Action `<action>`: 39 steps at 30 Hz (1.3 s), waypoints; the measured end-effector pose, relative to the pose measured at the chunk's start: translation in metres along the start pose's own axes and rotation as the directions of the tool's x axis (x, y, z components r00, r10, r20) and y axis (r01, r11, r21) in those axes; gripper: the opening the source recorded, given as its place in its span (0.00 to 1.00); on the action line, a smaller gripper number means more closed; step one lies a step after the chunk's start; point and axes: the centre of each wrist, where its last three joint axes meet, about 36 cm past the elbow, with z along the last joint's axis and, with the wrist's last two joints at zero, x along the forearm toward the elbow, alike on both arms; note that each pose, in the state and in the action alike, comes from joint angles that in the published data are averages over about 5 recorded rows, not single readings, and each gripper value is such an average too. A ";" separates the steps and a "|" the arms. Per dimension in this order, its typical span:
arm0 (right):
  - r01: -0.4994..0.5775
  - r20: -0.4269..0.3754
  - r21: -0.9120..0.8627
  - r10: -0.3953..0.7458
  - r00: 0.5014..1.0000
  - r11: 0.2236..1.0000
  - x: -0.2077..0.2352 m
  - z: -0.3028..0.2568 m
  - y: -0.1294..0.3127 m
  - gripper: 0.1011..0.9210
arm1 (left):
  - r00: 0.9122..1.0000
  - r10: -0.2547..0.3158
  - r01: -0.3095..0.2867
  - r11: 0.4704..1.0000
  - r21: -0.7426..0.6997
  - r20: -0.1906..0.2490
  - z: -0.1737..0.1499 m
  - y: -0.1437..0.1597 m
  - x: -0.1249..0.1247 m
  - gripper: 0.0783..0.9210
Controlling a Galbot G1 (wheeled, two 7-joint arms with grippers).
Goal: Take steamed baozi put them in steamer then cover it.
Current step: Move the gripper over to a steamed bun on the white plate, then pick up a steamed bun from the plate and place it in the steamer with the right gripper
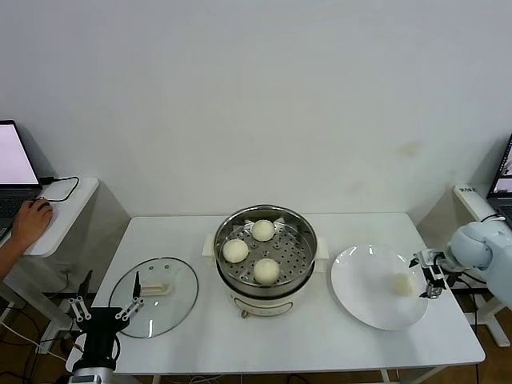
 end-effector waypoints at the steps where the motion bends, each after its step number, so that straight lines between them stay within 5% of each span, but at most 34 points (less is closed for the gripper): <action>1: 0.001 0.000 -0.001 -0.001 1.000 1.000 -0.003 -0.001 0.000 0.88 | 1.000 0.000 0.000 1.000 -0.001 0.000 0.000 0.000 0.000 0.88; 12: 0.009 0.002 0.003 -0.009 1.000 1.000 -0.027 -0.011 -0.004 0.84 | 1.000 -0.005 0.005 1.000 0.000 -0.001 0.000 0.001 0.001 0.88; 26: 0.014 -0.003 0.009 -0.014 1.000 1.000 -0.031 -0.014 -0.006 0.58 | 1.000 -0.009 0.009 1.000 0.001 0.000 0.000 0.001 0.003 0.88; 39: -0.059 0.031 -0.009 0.059 0.998 0.998 0.043 -0.020 -0.031 0.55 | 1.000 -0.005 0.005 1.000 0.000 0.016 -0.005 0.001 0.002 0.88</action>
